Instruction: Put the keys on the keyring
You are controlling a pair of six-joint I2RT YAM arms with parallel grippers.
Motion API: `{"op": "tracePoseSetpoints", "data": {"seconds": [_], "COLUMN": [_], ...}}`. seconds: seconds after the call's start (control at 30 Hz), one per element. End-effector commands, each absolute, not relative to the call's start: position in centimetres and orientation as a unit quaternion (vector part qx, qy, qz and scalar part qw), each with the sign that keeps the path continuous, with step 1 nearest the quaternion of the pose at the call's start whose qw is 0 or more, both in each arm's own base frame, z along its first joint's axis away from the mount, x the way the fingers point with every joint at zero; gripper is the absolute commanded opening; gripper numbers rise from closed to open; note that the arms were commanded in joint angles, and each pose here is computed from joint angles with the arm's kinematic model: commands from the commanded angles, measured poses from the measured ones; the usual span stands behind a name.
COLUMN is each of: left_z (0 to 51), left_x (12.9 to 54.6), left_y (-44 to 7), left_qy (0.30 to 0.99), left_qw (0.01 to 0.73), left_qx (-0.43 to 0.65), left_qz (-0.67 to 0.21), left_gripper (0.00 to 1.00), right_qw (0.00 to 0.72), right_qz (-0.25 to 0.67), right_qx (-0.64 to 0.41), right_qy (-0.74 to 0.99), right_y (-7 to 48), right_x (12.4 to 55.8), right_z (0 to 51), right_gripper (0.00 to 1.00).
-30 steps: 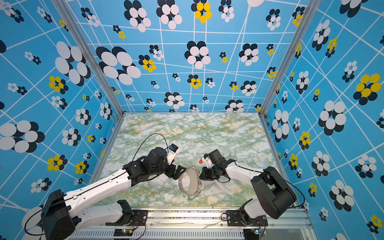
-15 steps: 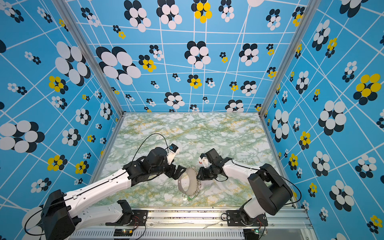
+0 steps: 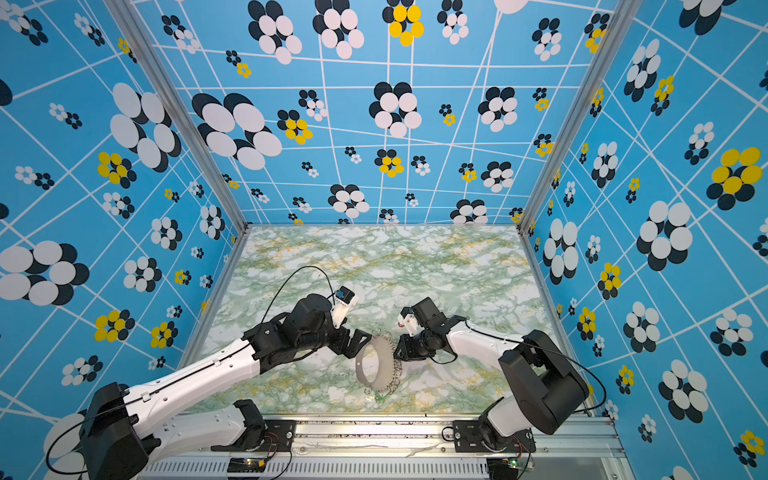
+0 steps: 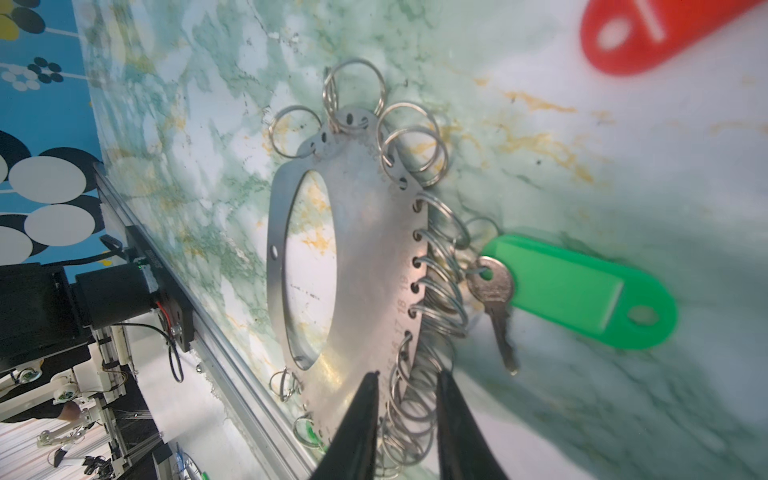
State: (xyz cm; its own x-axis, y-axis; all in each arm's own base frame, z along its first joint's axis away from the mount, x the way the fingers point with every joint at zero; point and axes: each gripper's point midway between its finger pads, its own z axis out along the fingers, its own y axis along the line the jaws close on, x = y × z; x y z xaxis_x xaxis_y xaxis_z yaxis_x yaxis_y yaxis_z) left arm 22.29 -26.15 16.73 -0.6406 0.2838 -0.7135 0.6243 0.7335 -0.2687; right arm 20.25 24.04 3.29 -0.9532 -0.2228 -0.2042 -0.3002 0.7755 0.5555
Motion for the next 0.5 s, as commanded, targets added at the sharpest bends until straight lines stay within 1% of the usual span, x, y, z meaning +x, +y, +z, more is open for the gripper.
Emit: {"op": "tracePoseSetpoints", "data": {"seconds": [0.0,0.2,0.3,0.47], "left_z": [16.7,16.9,17.0,16.9], "left_x": [22.4,22.3,22.3,22.3], "left_y": [-25.9,-25.6,-25.5,-25.6], "left_qy": [0.87,0.87,0.87,0.87], "left_qw": [0.337,0.338,0.339,0.34], "left_qx": [0.25,0.25,0.251,0.249], "left_qz": [-0.259,-0.256,-0.255,-0.257], "left_gripper": [1.0,1.0,1.0,1.0], "right_qw": [0.049,0.058,0.076,0.13], "right_qz": [0.289,0.261,0.237,0.194], "right_qx": [-0.15,-0.175,-0.197,-0.263], "right_qy": [0.944,0.947,0.948,0.936], "right_y": [23.6,23.2,22.6,21.9], "right_x": [19.6,19.6,19.6,20.0], "right_z": [2.5,2.7,3.4,6.1], "right_gripper": [0.25,0.25,0.25,0.26]}}
